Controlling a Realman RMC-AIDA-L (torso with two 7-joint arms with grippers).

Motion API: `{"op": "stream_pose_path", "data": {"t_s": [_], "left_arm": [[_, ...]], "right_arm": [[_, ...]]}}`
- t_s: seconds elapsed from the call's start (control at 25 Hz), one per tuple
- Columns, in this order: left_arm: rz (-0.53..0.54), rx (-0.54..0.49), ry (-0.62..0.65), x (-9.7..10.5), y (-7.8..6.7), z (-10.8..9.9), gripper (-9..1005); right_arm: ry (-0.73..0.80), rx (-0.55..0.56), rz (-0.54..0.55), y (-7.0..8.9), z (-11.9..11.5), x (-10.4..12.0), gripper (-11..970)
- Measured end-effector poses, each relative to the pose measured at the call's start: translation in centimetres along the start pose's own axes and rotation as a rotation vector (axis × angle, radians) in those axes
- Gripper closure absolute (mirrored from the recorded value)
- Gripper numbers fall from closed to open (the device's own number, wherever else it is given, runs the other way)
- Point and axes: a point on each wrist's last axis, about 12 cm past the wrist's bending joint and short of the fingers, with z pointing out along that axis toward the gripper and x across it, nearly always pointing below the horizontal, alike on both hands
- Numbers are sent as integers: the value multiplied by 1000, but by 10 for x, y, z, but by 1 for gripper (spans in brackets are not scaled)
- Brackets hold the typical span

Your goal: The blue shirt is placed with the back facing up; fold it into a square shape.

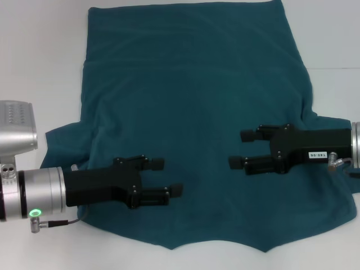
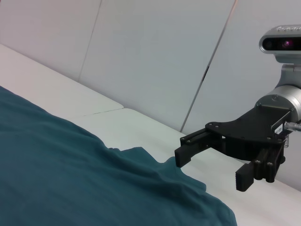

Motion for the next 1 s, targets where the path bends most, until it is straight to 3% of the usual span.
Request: {"op": "stream_pose_path", "data": {"t_s": [0.52,1.0], "left_arm": [[-4,-9,-8,0,1,-1,118],[-168,-261,-189,4,24,-37,122]], "right_arm": [[-7,3,10,-1,-1,1,46],[-55,17,33,-1,0,3,48]]}}
